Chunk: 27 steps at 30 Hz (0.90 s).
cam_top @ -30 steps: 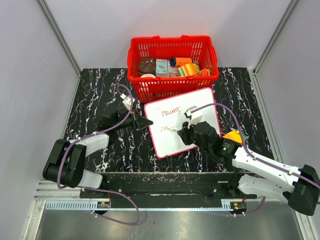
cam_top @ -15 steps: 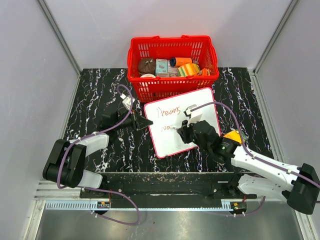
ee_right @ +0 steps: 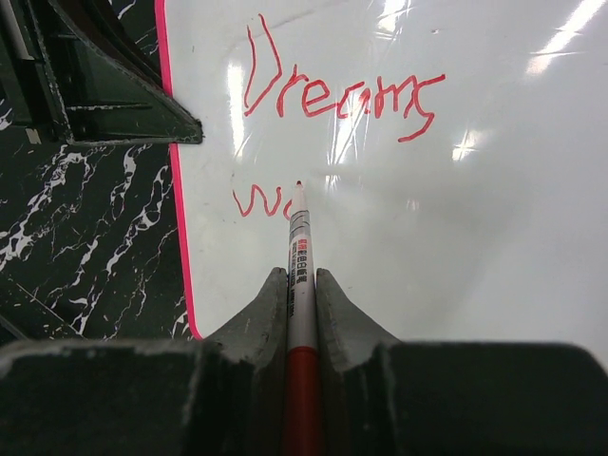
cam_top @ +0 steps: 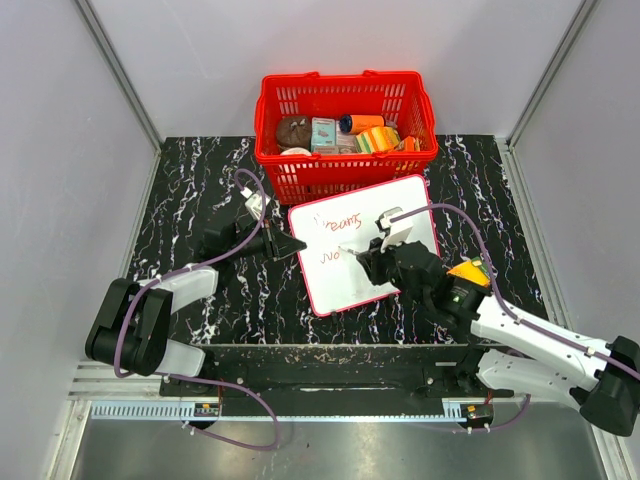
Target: Write a sentence on the whiteboard
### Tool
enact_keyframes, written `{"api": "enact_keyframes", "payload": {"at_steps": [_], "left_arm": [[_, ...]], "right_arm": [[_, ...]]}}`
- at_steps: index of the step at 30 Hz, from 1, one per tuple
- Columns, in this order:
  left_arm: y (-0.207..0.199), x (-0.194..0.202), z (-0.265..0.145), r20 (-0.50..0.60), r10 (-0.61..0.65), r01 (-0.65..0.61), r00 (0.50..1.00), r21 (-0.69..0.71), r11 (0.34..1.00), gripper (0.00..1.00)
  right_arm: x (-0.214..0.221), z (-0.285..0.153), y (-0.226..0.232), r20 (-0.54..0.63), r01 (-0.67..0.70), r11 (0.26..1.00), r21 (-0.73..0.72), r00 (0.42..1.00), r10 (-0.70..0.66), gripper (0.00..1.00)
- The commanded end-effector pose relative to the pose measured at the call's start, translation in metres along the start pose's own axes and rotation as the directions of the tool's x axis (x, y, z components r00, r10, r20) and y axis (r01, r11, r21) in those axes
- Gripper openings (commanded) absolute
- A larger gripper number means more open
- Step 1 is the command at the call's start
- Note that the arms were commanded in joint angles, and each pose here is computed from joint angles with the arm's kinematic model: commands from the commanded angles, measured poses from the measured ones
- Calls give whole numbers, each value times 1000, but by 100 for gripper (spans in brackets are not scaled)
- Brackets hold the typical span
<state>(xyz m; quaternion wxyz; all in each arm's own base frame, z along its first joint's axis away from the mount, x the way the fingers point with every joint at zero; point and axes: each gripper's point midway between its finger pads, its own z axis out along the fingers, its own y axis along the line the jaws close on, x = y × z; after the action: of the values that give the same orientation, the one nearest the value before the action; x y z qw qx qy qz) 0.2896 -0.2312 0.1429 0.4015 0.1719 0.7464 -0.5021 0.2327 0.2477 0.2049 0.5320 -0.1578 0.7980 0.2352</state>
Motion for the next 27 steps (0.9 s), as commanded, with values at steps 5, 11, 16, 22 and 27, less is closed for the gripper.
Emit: {"api": "enact_keyframes", "payload": {"at_steps": [5, 11, 16, 22, 27], "left_arm": [[9, -1, 3, 1, 161, -161, 987, -29, 987, 0], [9, -1, 3, 1, 161, -161, 987, -28, 987, 0], [9, -1, 3, 1, 161, -161, 987, -29, 987, 0], [8, -1, 3, 0, 161, -161, 987, -26, 987, 0], [9, -1, 3, 1, 161, -161, 987, -29, 987, 0]], "right_arm": [[-6, 5, -7, 20, 17, 999, 50, 1000, -18, 0], [4, 9, -10, -6, 26, 998, 62, 1000, -25, 0], [8, 7, -12, -16, 25, 997, 67, 1000, -24, 0], [15, 3, -13, -38, 19, 998, 63, 999, -16, 0], [23, 1, -14, -58, 11, 998, 58, 998, -7, 0]]}}
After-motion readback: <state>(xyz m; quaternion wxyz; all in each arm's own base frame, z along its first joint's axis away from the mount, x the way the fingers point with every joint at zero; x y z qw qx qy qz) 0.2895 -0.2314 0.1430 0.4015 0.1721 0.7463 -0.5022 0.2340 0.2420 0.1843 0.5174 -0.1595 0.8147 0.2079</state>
